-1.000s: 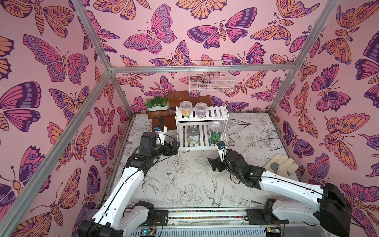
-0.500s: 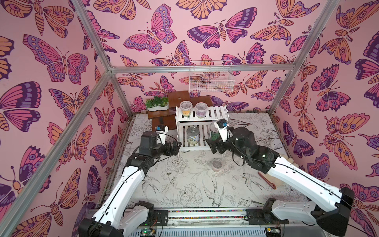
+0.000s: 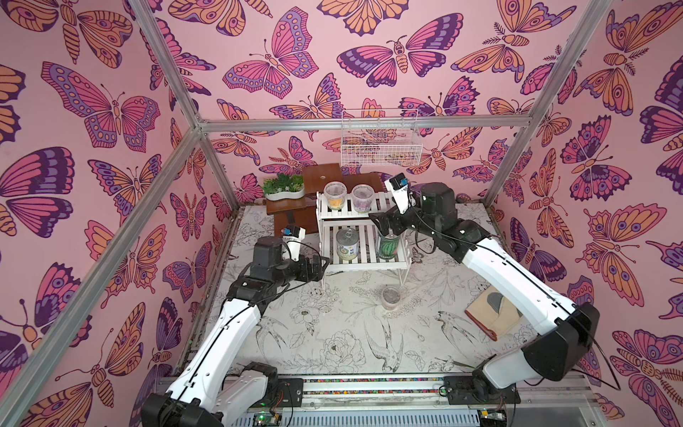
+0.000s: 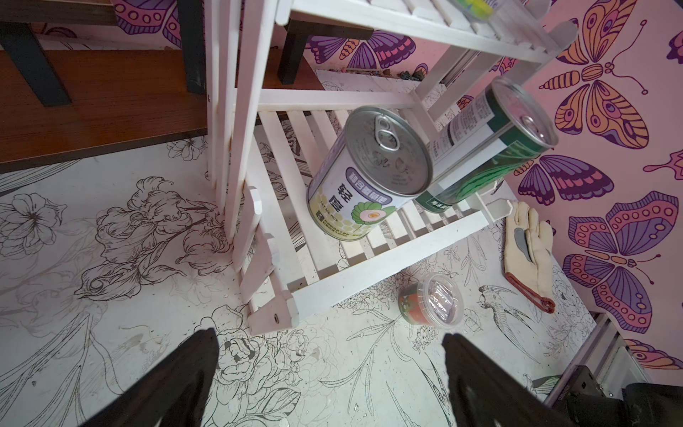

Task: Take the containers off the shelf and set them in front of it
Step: 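Pick up a container from the shelf.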

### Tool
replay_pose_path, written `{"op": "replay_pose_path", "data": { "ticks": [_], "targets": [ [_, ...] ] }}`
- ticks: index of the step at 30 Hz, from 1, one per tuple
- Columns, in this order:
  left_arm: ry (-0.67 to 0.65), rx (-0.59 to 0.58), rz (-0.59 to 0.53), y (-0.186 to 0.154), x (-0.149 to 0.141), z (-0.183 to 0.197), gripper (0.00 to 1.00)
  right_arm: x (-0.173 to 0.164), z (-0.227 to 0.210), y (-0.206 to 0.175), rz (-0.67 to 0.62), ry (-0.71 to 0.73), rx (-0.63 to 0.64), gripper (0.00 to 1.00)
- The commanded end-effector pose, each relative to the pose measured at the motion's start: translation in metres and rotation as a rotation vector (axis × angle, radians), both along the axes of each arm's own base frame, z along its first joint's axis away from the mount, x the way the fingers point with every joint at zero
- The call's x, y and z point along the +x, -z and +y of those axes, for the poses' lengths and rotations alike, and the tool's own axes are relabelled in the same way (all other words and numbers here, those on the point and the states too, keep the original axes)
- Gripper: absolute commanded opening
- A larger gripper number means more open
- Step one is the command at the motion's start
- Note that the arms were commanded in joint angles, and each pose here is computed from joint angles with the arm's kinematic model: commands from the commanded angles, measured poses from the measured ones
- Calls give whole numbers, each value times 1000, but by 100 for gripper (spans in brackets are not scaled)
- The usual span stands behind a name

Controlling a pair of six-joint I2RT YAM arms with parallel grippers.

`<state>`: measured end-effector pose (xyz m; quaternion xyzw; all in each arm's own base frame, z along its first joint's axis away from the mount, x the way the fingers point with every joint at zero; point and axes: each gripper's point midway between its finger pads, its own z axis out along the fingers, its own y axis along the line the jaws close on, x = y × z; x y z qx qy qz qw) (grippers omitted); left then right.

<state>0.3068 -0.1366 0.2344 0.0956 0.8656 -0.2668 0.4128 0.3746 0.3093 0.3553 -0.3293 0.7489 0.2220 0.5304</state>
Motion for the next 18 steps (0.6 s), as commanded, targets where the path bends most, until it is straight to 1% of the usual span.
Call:
{"op": "replay_pose_path", "data": {
  "ticks": [1,12,18],
  "targets": [
    [20,0,-6,-1,0,-1,100,6,19,-12,-19,-74,40,99],
    [12,3,-7,-1,0,3,100,41,39,-4,-15,-57,68,99],
    [8,2,-3,0,0,4,100,55,44,-1,-6,-46,111,99]
  ]
}}
